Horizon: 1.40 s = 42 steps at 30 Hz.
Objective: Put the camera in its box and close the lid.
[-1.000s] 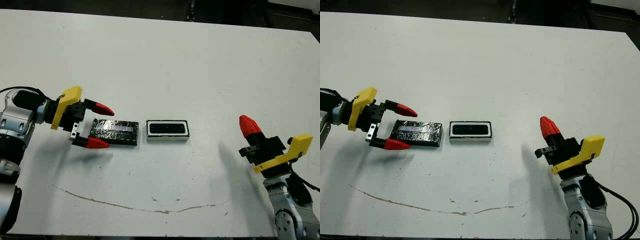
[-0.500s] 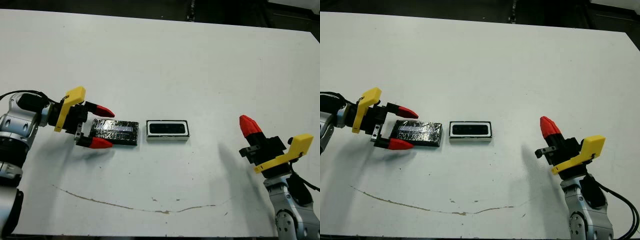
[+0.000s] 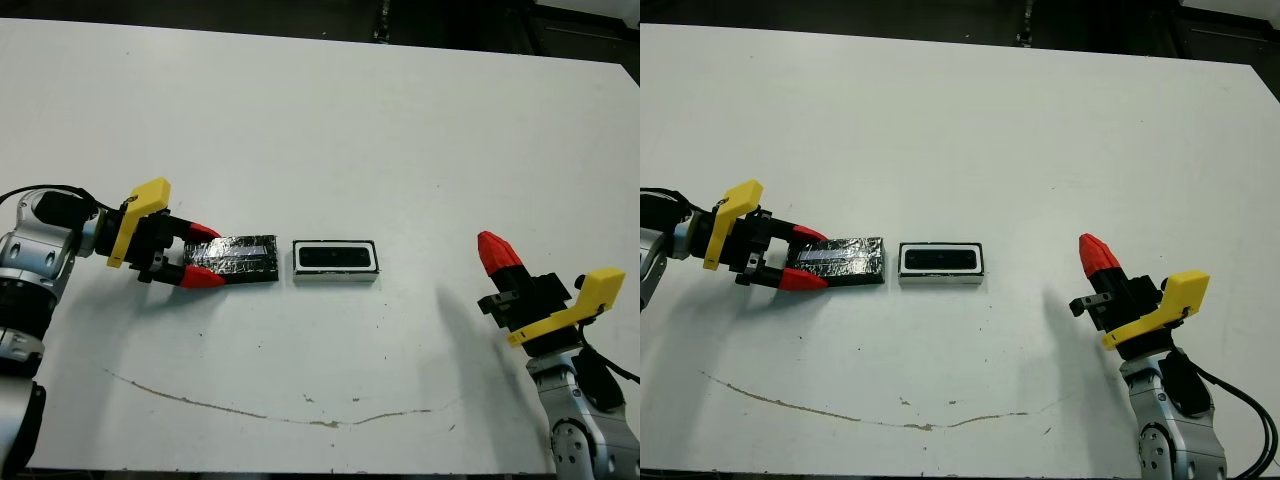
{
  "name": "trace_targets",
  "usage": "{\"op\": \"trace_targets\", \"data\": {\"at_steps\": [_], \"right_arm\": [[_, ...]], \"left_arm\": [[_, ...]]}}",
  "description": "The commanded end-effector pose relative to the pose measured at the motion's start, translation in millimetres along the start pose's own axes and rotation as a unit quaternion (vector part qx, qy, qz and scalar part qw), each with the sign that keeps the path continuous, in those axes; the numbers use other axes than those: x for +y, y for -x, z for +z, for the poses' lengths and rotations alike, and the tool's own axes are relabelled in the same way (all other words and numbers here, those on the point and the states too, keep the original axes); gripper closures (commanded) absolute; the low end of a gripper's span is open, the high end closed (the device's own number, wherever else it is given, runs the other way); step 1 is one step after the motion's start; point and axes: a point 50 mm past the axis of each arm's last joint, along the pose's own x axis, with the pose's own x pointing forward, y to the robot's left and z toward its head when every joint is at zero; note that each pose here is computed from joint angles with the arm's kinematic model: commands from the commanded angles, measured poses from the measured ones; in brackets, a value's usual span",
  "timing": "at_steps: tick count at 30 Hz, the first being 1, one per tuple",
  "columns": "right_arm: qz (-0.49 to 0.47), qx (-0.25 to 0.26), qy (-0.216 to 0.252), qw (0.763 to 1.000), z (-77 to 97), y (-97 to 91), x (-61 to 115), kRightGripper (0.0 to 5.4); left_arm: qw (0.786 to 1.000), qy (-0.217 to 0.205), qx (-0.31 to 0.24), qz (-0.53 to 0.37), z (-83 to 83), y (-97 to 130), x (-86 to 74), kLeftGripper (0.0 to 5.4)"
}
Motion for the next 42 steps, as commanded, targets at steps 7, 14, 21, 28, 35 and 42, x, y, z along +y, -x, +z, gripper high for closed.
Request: {"op": "trace_targets", "data": {"at_steps": [7,14,21,28,35,42], "right_arm": [[-0.004,0.010,0.008,1.000,0.0,3.1,-2.9,5.40],[-0.003,0.009,0.003,1.000,-1.1,2.8,-3.0,5.40],[-0.004,0.013,0.003,1.000,-1.4,3.2,-2.6,5.40],[-0.003,0.010,0.007,1.000,-1.5,2.8,-2.3,5.40],[-0.002,0.014,0.006,1.000,-1.0,3.0,-2.2,5.40],[0.002,0.013,0.012,1.000,-0.5,2.8,-1.7,5.40]], "left_arm": [[0.996,0.061,-0.059,0.032,-10.7,1,-1.2,2.22],[0.993,0.070,-0.088,0.033,-9.5,0,-1.6,2.22],[0.995,0.054,-0.088,0.010,-3.8,-6,-1.5,2.22],[0.995,0.040,-0.088,-0.018,5.0,-18,0.6,2.22],[0.995,0.029,-0.089,-0.038,9.5,-32,2.4,2.22],[0.994,0.034,-0.087,-0.058,10.6,-46,2.5,2.22]]}}
